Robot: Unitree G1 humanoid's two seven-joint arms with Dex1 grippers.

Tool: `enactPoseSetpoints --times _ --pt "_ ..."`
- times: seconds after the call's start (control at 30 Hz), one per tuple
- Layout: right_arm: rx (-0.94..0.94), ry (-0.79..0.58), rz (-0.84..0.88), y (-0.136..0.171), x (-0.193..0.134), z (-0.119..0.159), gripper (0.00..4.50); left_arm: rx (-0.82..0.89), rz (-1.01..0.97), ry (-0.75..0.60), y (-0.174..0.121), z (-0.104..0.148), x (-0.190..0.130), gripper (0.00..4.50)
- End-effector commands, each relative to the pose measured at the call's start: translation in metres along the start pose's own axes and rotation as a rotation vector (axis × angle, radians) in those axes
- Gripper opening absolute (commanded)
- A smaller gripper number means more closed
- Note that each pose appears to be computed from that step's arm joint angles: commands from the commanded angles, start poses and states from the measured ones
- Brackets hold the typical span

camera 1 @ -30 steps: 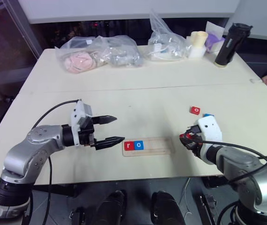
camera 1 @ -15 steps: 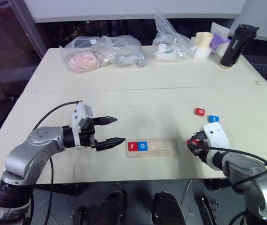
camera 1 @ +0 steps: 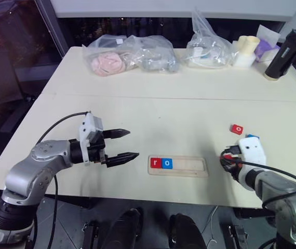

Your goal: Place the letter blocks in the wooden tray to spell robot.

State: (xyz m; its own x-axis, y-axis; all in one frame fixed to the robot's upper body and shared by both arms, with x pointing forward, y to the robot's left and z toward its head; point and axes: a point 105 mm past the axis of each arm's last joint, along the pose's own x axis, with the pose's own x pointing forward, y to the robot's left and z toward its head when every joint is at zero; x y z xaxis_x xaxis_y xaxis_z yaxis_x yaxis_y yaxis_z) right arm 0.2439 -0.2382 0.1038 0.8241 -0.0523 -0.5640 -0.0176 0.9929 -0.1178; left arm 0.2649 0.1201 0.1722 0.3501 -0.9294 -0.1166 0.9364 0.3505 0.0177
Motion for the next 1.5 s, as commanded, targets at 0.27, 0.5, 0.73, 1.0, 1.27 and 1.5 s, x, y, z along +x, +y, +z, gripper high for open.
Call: enactPoseSetpoints --times 0.27,0.5,0.73,1.0,1.27,1.5 --pt "0.061 -0.038 -0.09 -0.007 -0.023 -0.006 1.19 0.043 -0.018 -0.019 0.0 0.006 0.002 4.5" --pt "0.099 0.02 -0.15 -0.014 -0.022 -0.024 1.19 0.045 -0.035 -0.012 0.0 0.005 0.003 4.5" --pt "0.114 0.038 -0.15 -0.015 -0.02 -0.031 1.69 0.043 -0.03 -0.01 -0.001 0.004 0.002 4.5" --pt "0.1 0.005 -0.087 -0.005 -0.021 -0.026 4.46 0.041 -0.024 -0.009 -0.001 0.004 0.001 4.5" --pt "0.077 -0.026 -0.045 0.004 -0.023 -0.022 4.46 0.039 -0.025 -0.011 -0.001 0.004 0.001 4.5" --pt "0.056 -0.036 -0.045 0.002 -0.025 -0.025 4.46 0.038 -0.027 -0.009 -0.001 0.003 0.001 4.5"
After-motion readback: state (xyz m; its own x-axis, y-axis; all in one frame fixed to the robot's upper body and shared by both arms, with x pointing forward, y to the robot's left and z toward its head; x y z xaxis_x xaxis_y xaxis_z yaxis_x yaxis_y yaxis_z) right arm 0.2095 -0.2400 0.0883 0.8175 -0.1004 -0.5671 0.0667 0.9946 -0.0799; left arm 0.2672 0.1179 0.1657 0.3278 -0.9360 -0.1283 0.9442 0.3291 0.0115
